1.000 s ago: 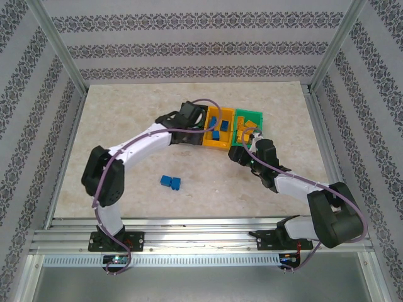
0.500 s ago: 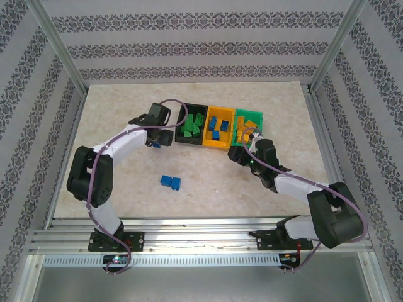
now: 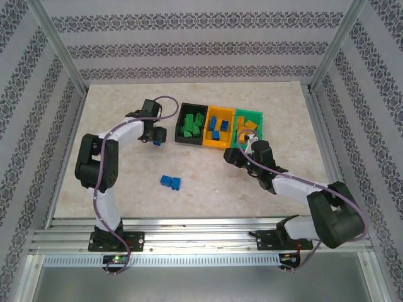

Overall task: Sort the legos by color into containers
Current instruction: Pick up the lego from the center of the table, then place the lego in the container.

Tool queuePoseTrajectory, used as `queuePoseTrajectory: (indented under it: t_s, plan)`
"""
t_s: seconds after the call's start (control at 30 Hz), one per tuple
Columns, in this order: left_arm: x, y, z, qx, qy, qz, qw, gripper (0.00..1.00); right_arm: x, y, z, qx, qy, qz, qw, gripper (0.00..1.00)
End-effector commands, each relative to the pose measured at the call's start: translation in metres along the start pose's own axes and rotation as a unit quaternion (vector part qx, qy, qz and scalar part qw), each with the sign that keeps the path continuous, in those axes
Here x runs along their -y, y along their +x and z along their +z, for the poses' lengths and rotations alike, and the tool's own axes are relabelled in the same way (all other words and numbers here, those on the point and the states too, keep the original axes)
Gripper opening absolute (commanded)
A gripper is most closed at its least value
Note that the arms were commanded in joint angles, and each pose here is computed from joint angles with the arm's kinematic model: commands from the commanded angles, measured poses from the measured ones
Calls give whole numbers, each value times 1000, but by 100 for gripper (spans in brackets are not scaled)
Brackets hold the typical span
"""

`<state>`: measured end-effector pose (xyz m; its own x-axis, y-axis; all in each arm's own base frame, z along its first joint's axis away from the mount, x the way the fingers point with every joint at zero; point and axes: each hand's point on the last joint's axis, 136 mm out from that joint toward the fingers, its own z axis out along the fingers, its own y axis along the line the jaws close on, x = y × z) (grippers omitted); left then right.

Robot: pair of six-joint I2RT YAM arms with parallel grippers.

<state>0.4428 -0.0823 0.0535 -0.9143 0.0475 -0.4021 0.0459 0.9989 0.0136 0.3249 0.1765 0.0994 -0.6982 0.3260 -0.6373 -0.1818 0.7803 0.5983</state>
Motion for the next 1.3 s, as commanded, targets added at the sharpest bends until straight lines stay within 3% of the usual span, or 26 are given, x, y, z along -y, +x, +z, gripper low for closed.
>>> queuePoseTrajectory:
  t_s: [0.0,0.2,0.27,0.37,0.67,0.87,1.03,1.17,1.27]
  plan:
    - [6,10,13,-33,19,2,999,63,-5,-5,-4,15,-4,-16,1000,59]
    - [13,14,24,-46,35,-4,998,59,-5,-5,-5,16,-4,-17,1000,59]
    - [13,15,24,-45,39,-4,998,54,-6,-5,-4,15,-6,-17,1000,59]
    - [16,12,22,-38,45,-8,998,38,-7,-5,-5,15,-7,-18,1000,59]
    - [28,-6,-14,12,89,-20,996,35,-5,-5,-3,15,-2,-18,1000,59]
    - [67,-25,-63,76,173,-31,981,35,-4,-5,-2,14,-1,-16,1000,59]
    - [121,-37,-105,123,202,21,971,36,2,-8,-3,17,4,-5,1000,59]
    - [164,-44,-126,144,218,63,963,37,12,-11,-5,23,7,15,1000,59]
    - [190,-45,-120,130,222,88,962,39,19,-13,-6,23,6,32,999,59]
